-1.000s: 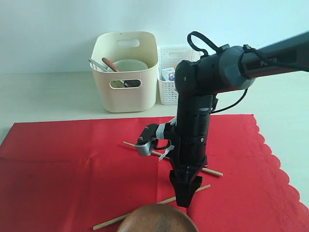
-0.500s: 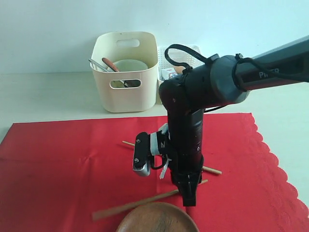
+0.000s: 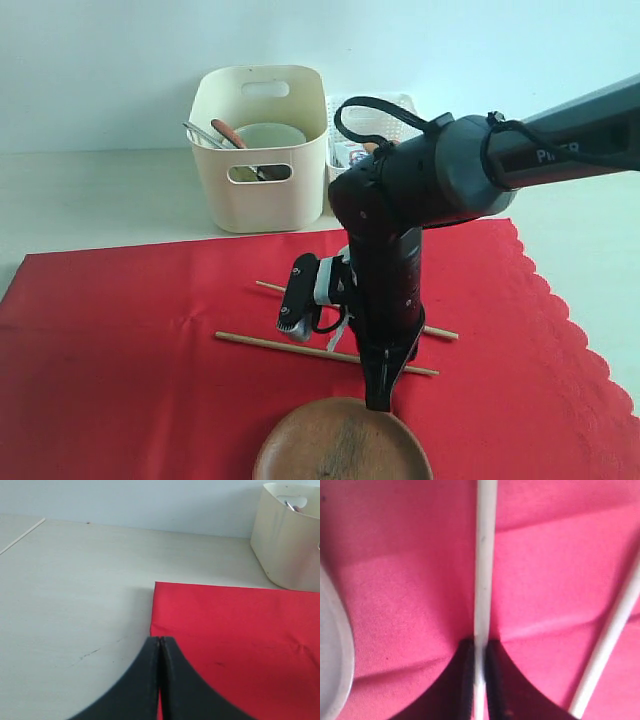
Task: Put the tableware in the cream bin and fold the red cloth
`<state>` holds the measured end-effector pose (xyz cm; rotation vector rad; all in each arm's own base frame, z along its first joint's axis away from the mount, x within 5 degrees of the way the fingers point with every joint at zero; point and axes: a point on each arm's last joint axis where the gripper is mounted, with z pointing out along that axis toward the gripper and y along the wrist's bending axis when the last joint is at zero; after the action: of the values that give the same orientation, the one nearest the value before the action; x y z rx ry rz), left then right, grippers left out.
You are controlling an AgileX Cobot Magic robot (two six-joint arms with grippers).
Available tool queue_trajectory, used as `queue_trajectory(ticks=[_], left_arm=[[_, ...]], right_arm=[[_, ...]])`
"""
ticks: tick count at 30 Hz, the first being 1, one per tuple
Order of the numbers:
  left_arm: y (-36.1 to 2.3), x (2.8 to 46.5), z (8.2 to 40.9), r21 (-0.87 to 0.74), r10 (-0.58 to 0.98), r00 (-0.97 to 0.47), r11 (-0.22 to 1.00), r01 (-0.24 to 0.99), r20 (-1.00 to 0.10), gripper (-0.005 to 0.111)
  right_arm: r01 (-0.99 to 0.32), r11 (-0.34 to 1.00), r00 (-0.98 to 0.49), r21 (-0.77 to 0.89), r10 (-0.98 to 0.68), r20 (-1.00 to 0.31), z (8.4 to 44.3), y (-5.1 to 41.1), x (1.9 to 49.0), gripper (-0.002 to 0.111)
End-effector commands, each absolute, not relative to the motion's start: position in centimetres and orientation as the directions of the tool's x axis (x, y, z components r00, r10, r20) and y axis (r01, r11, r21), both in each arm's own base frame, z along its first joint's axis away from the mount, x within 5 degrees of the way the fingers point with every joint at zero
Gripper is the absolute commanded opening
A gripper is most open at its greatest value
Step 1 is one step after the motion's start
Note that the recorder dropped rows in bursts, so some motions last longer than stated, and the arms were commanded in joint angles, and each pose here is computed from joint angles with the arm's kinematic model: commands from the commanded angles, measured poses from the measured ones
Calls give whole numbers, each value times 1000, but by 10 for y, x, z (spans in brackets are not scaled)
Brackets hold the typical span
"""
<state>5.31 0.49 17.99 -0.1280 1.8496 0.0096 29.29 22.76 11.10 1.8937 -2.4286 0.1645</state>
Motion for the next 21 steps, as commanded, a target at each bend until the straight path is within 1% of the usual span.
queue_trajectory(ticks=[1, 7, 13, 17, 21], left_arm=[[5, 53, 181, -55, -75, -257, 995, -87, -964, 1], [5, 53, 181, -55, -75, -257, 995, -87, -964, 1], [5, 53, 181, -55, -75, -257, 995, -87, -964, 1], [5, 53, 181, -55, -75, -257, 995, -87, -964, 1], [5, 53, 181, -55, -75, -257, 995, -87, -964, 1]], right_arm=[[-956, 278, -288, -91, -950, 118, 104, 213, 303, 0], [-940, 324, -330, -103, -943, 48, 127, 213, 303, 0], [-940, 311, -319, -141, -947, 37, 146, 210, 303, 0], [-930, 319, -320, -185, -947, -26, 146, 208, 312, 0], [-916, 353, -350, -189, -935, -47, 137, 200, 323, 0]])
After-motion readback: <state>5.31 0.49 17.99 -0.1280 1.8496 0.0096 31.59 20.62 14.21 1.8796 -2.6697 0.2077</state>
